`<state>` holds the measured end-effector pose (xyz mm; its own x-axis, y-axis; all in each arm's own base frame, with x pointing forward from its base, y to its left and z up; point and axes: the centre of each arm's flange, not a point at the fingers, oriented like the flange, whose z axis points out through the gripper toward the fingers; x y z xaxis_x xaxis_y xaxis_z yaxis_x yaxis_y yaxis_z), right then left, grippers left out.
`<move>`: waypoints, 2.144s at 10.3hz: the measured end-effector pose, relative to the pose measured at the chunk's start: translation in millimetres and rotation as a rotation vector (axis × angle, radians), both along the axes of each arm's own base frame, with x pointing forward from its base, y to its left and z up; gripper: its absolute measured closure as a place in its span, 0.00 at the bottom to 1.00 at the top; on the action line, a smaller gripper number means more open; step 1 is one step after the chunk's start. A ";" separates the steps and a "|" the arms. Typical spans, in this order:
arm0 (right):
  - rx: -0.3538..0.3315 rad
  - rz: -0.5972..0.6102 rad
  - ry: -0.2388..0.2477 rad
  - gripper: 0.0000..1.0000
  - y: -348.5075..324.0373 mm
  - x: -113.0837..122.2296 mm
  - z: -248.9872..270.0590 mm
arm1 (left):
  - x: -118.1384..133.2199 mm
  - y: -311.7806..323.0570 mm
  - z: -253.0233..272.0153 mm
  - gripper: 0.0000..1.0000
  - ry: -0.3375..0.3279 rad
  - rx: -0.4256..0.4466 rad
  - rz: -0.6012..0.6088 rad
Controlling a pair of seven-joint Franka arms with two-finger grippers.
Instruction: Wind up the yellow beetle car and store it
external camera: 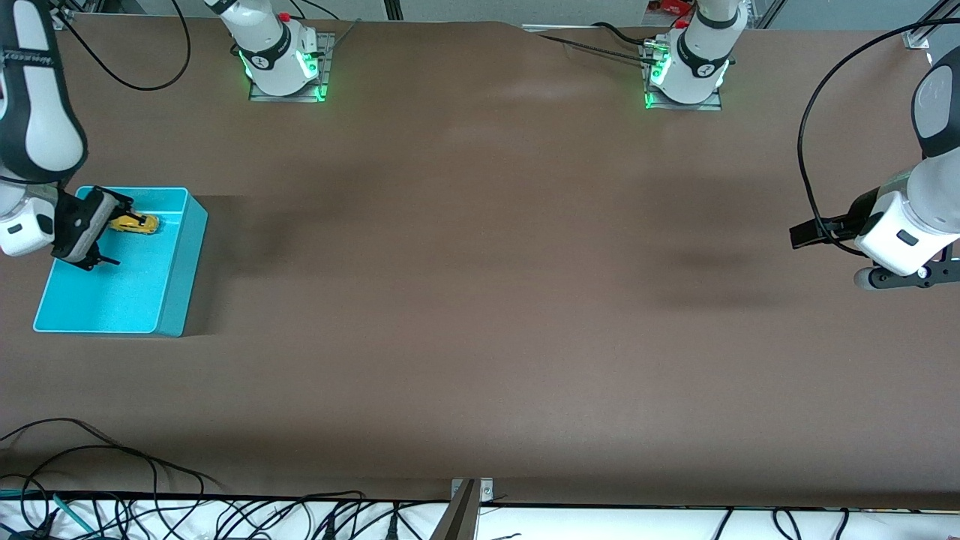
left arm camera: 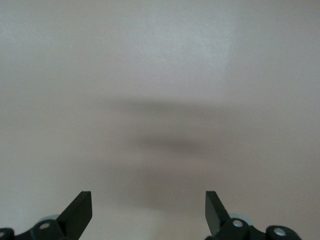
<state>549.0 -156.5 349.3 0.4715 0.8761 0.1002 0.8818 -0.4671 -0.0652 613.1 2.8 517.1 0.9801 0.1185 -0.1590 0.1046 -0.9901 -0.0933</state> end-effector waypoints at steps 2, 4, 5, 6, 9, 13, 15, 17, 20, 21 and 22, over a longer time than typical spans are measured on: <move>-0.004 -0.206 -0.008 0.00 36.1 0.2 35.1 | 0.0 -0.1 0.1 0.00 0.000 0.000 -0.002; 0.001 -0.422 -0.016 0.00 70.0 -3.1 69.0 | 0.0 -0.6 0.2 0.00 0.001 -0.004 -0.022; 0.007 -0.525 -0.022 0.00 86.4 -4.4 83.3 | 0.0 -1.2 0.4 0.00 0.001 -0.006 -0.031; 0.015 -0.626 -0.026 0.00 100.8 -5.9 95.5 | -0.3 -4.8 1.7 0.00 0.000 -0.029 -0.035; 0.036 -0.889 -0.012 0.00 146.7 -15.6 130.5 | -6.3 -18.8 25.3 0.00 -0.037 -0.124 -0.042; -0.011 -0.990 -0.039 0.00 173.4 -35.0 190.1 | -12.7 -15.0 41.1 0.00 -0.059 -0.128 -0.138; -0.034 -1.000 -0.053 0.00 178.9 -43.7 216.6 | -12.6 -14.8 37.5 0.00 -0.052 -0.129 -0.138; -0.068 -1.024 -0.058 0.00 192.9 -45.4 248.5 | -12.3 -14.6 36.2 0.00 -0.050 -0.130 -0.138; -0.064 -1.034 -0.051 0.00 191.0 -26.2 293.0 | -12.1 -14.4 35.6 0.00 -0.049 -0.130 -0.138; -0.062 -1.038 -0.047 0.00 189.1 -16.6 293.4 | -12.1 -14.3 35.5 0.00 -0.048 -0.130 -0.138; -0.069 -1.043 -0.040 0.00 187.4 -8.6 287.6 | -12.1 -14.3 35.5 0.00 -0.048 -0.130 -0.138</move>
<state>540.5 30.9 636.9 0.9944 0.0409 0.0975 0.0401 -0.9991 0.0103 600.9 -11.5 552.6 0.9925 -0.0356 -0.1166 -0.0313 -0.9988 0.0383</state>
